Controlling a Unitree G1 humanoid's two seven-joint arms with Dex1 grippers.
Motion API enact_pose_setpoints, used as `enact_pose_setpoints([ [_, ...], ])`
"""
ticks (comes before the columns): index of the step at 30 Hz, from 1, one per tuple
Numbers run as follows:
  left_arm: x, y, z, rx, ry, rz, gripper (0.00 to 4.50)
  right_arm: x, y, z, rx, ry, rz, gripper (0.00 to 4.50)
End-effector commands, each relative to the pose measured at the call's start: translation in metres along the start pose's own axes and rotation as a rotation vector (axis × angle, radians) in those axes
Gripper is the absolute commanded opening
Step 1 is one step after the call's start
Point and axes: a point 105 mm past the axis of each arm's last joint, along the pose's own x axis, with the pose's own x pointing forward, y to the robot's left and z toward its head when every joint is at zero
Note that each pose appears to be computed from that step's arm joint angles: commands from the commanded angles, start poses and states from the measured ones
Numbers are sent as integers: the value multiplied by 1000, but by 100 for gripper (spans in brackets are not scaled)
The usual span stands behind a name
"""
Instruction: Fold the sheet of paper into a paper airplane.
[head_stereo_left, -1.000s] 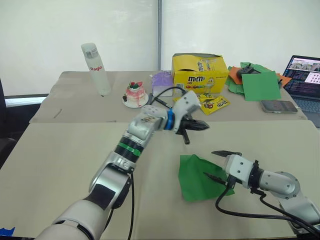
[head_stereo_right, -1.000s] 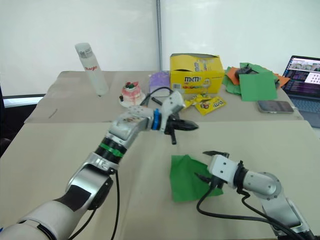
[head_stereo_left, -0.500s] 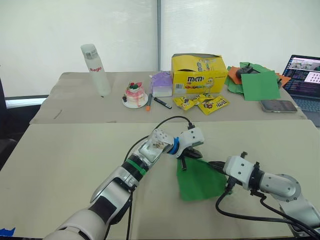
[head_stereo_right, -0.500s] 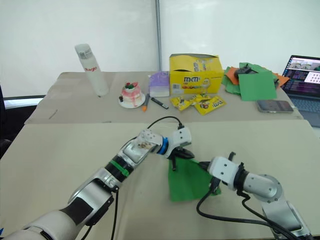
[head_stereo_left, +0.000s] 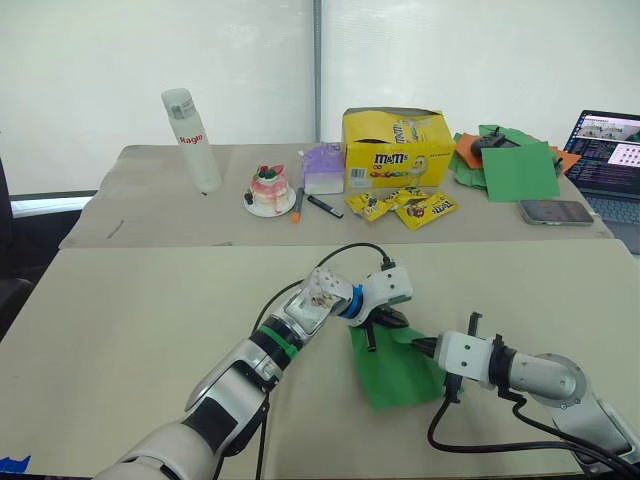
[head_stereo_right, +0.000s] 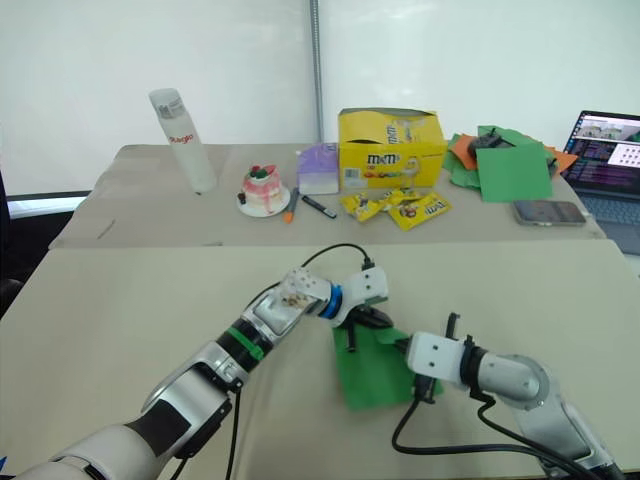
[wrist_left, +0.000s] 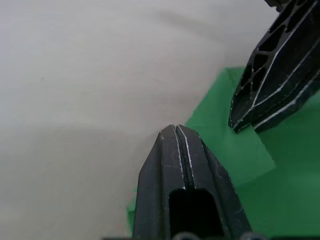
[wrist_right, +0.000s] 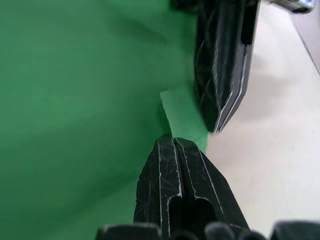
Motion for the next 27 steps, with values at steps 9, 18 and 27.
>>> enact_pose_setpoints([
  [9,2,-5,-32,-1,89,1,0,-36,-21,18,127,-53,-42,256],
  [18,1,-7,-36,-15,88,-4,0,-23,-39,17,513,-129,-203,177],
  [27,-5,-4,-37,-30,74,27,0,17,-3,-13,800,-62,-284,1],
])
